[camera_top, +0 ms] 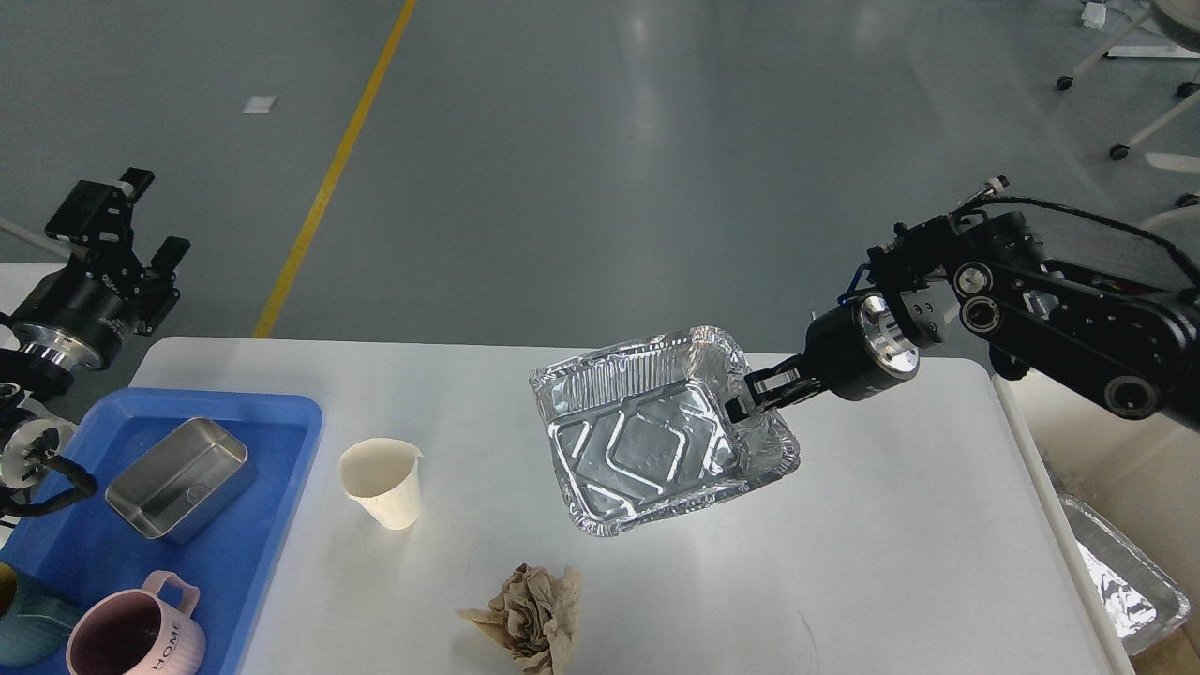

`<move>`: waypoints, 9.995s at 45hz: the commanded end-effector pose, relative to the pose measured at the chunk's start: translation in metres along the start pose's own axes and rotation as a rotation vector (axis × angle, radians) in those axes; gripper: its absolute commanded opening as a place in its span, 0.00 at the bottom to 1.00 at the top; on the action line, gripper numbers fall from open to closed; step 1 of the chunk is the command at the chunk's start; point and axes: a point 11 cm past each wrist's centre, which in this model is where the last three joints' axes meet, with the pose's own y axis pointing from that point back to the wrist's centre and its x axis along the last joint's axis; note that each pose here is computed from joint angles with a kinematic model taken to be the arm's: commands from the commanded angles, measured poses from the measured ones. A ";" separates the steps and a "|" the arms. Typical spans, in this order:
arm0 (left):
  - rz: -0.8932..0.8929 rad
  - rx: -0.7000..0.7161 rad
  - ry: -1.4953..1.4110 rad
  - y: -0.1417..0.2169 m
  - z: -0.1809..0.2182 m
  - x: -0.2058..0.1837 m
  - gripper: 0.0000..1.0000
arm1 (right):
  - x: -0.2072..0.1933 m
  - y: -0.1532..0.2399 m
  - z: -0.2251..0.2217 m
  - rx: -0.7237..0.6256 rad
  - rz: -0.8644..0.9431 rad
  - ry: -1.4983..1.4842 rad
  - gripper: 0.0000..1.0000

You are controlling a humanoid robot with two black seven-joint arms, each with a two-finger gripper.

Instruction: Tidy desktop

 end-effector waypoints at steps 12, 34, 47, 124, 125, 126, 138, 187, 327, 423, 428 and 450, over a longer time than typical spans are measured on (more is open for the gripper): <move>-0.500 0.333 -0.515 0.059 0.043 -0.027 0.96 | -0.003 -0.003 0.003 -0.014 -0.004 -0.002 0.00; -0.631 0.637 -0.807 0.154 0.074 0.007 0.95 | -0.003 -0.008 0.000 -0.013 -0.012 0.003 0.00; -0.639 0.644 -0.878 0.160 0.140 0.026 0.95 | -0.003 -0.012 -0.002 -0.011 -0.014 0.004 0.00; -0.847 0.816 -0.970 0.077 -0.107 -0.148 0.70 | -0.012 -0.009 0.012 -0.027 -0.016 -0.032 0.00; -0.848 0.817 -0.970 0.077 -0.107 -0.148 0.68 | -0.012 -0.009 0.012 -0.027 -0.018 -0.032 0.00; -0.851 0.821 -0.969 0.078 -0.108 -0.148 0.65 | -0.012 -0.009 0.012 -0.028 -0.017 -0.033 0.00; -0.956 0.895 -0.953 0.087 -0.107 -0.148 0.00 | -0.012 -0.005 0.016 -0.037 -0.010 -0.038 0.00; -0.860 0.364 -0.792 0.041 0.149 -0.068 0.00 | -0.018 -0.008 0.019 -0.035 -0.021 -0.052 0.00; -1.445 0.184 -1.226 -0.029 0.100 -0.414 0.52 | -0.016 -0.003 0.020 -0.024 -0.013 -0.063 0.00; -0.669 0.386 -0.923 0.112 0.045 -0.067 0.75 | -0.029 -0.008 0.033 -0.029 -0.020 -0.110 0.00; -0.720 0.371 -0.914 0.126 0.045 -0.066 0.75 | -0.030 -0.009 0.033 -0.028 -0.021 -0.112 0.00; -1.049 0.609 -0.828 0.186 0.043 -0.052 0.77 | -0.033 -0.014 0.033 -0.023 -0.031 -0.116 0.00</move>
